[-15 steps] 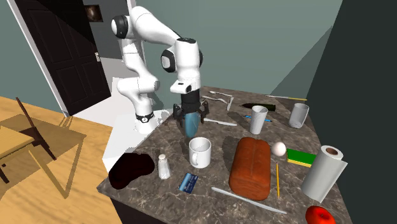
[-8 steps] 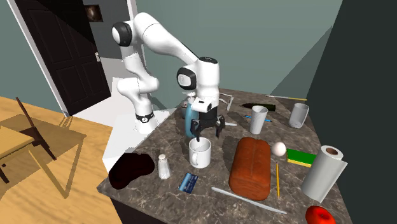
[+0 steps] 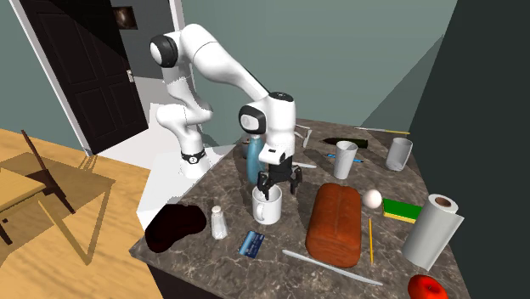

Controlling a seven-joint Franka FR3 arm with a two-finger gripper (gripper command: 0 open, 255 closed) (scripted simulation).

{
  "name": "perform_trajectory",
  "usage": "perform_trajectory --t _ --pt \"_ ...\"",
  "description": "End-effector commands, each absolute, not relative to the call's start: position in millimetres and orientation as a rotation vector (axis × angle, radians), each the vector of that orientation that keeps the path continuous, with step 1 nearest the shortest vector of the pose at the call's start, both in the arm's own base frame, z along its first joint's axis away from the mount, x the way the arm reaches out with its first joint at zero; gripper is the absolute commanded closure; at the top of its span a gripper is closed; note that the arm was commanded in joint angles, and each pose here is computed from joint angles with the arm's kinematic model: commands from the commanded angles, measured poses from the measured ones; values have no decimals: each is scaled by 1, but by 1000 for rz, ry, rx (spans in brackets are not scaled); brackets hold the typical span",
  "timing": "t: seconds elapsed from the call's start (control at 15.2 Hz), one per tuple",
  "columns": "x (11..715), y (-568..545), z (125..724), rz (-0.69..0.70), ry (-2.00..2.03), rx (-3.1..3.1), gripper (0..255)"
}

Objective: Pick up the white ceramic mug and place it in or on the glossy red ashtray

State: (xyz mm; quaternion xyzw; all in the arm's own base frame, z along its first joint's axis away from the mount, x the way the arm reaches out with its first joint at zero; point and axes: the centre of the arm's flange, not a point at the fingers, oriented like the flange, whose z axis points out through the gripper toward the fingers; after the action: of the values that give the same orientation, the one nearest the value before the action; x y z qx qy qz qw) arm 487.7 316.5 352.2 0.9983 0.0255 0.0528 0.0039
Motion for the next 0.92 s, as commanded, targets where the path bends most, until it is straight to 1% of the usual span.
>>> perform_trajectory --t 0.0,0.46,0.53,0.86 --pt "488 317 348 166 80 3128 0" --pt "488 317 348 166 80 3128 0" --pt "488 317 348 166 80 3128 255" --pt "488 317 348 166 80 3128 255"
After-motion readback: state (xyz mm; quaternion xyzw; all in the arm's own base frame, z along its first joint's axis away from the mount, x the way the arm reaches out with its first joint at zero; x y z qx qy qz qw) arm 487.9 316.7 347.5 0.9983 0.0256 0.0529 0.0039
